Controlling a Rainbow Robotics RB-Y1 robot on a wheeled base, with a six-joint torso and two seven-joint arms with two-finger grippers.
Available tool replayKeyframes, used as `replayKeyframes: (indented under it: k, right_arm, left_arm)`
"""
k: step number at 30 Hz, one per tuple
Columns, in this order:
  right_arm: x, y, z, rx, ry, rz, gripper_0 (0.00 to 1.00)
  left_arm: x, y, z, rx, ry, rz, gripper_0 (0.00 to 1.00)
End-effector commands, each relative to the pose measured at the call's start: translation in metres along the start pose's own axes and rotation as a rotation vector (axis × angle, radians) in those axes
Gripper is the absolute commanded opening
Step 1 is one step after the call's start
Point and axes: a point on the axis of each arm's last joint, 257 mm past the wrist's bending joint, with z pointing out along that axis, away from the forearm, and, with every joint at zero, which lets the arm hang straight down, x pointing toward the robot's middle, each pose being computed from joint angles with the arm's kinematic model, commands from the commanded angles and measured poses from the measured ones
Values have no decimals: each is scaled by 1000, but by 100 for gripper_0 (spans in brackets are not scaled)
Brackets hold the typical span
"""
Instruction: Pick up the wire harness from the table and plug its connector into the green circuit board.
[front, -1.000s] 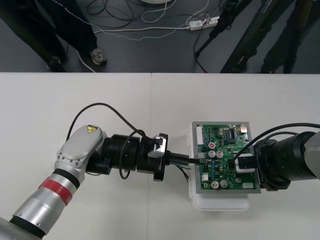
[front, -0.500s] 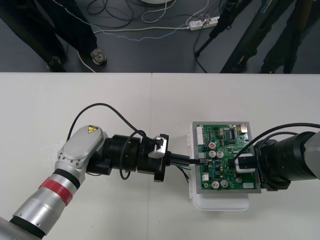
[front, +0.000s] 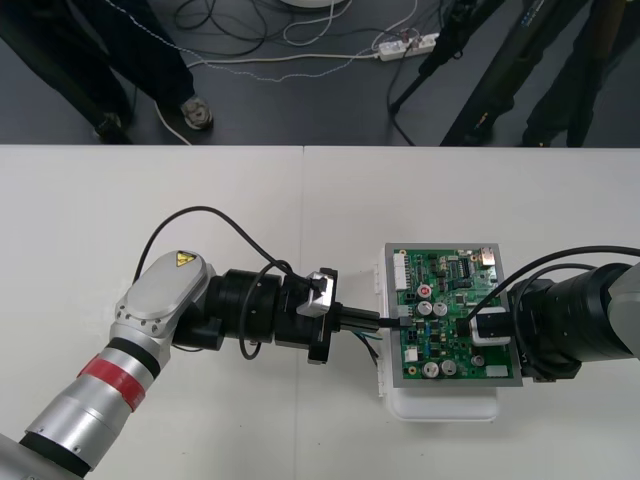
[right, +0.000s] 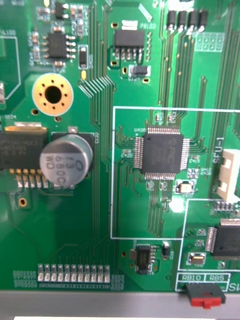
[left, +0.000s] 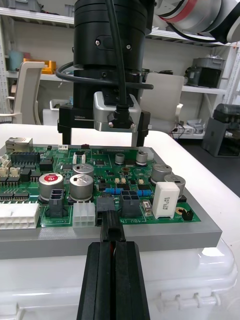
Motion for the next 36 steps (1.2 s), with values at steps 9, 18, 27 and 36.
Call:
replayKeyframes:
  k: [9, 18, 27, 36]
  right_arm:
    - [-20, -7, -3, 18, -41, -2, 100]
    - [-21, -6, -3, 17, -42, 5, 100]
    - [-21, -6, -3, 17, -42, 5, 100]
    - [-20, -6, -3, 17, -41, 6, 100]
  left_arm:
    - [-15, 8, 17, -26, -21, 91, 0]
    - [-17, 6, 23, -19, -28, 119, 0]
    - [-13, 4, 23, -11, -13, 147, 0]
    - [-13, 3, 27, -7, -14, 156, 0]
